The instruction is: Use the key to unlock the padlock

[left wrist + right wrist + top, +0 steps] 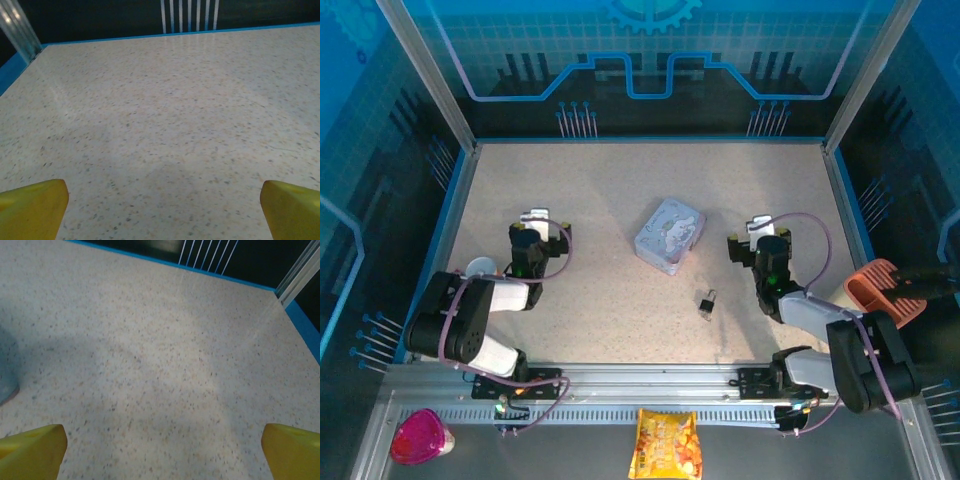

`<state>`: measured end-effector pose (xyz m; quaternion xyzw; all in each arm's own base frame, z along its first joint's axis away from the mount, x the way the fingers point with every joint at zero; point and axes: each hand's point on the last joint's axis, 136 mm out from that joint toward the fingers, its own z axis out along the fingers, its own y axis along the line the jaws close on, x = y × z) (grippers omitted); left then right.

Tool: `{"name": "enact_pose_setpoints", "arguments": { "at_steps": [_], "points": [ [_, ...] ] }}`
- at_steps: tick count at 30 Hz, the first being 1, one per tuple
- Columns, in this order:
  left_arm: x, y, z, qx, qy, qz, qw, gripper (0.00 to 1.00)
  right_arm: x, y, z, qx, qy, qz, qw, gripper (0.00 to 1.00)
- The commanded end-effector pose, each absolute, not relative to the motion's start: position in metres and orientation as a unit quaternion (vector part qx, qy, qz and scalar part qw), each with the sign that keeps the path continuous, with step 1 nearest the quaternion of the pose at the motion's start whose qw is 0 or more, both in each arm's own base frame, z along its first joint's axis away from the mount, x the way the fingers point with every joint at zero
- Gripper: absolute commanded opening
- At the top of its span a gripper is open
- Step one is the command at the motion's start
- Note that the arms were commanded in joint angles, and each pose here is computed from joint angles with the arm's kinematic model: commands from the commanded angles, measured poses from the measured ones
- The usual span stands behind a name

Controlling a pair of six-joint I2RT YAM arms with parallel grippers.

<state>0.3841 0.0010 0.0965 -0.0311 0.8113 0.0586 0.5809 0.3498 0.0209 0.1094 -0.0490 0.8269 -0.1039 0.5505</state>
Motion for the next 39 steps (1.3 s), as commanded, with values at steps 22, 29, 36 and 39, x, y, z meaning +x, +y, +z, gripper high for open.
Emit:
{"name": "enact_pose_setpoints", "arguments": {
  "at_steps": [22, 29, 36, 39],
  "points": [
    [0.397, 0.007, 0.097, -0.061, 0.808, 0.011, 0.586, 0.99, 0.397, 0.009, 0.102, -0.007, 0.804, -0.058, 0.591, 1.00],
    [0.397, 0.007, 0.098, -0.062, 0.807, 0.012, 0.587, 0.99, 0.397, 0.009, 0.101, -0.009, 0.805, -0.058, 0.590, 1.00],
    [0.397, 0.007, 0.097, -0.062, 0.807, 0.012, 0.587, 0.99, 0.397, 0.009, 0.100, -0.008, 0.807, -0.055, 0.587, 1.00],
    [0.397, 0.007, 0.097, -0.061, 0.808, 0.012, 0.585, 0.99, 0.397, 0.009, 0.101, -0.008, 0.805, -0.056, 0.590, 1.00]
  ]
}}
